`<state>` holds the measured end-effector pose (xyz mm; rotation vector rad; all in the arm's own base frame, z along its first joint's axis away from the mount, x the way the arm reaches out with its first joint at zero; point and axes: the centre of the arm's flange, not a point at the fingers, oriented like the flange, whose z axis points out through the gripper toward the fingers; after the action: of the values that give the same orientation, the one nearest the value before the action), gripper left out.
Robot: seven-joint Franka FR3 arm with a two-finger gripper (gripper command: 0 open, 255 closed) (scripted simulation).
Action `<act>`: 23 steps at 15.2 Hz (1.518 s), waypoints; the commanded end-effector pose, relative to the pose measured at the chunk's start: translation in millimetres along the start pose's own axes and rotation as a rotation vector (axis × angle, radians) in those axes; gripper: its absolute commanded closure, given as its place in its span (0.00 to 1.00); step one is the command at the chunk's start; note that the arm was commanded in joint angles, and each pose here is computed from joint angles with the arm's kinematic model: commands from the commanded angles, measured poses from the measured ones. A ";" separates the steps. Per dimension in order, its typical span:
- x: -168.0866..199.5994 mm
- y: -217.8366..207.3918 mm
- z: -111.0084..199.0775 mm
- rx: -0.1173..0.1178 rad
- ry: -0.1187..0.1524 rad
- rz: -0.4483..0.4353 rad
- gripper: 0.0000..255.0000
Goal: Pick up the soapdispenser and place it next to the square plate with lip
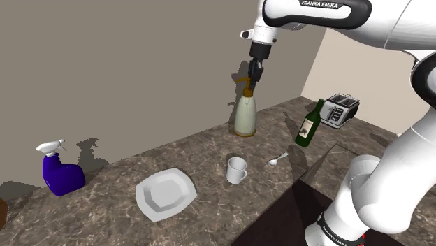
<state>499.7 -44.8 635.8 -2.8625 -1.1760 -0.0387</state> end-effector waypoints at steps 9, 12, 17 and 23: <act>57.5 -108.2 -52.4 0.000 0.001 0.002 1.00; 74.6 -140.3 -68.0 0.000 0.001 0.002 1.00; 103.2 -193.8 -94.1 0.000 0.001 0.002 1.00; 118.4 -223.1 -92.9 0.000 0.001 0.002 1.00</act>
<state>426.4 191.0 744.4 -2.8638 -1.1736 -0.0386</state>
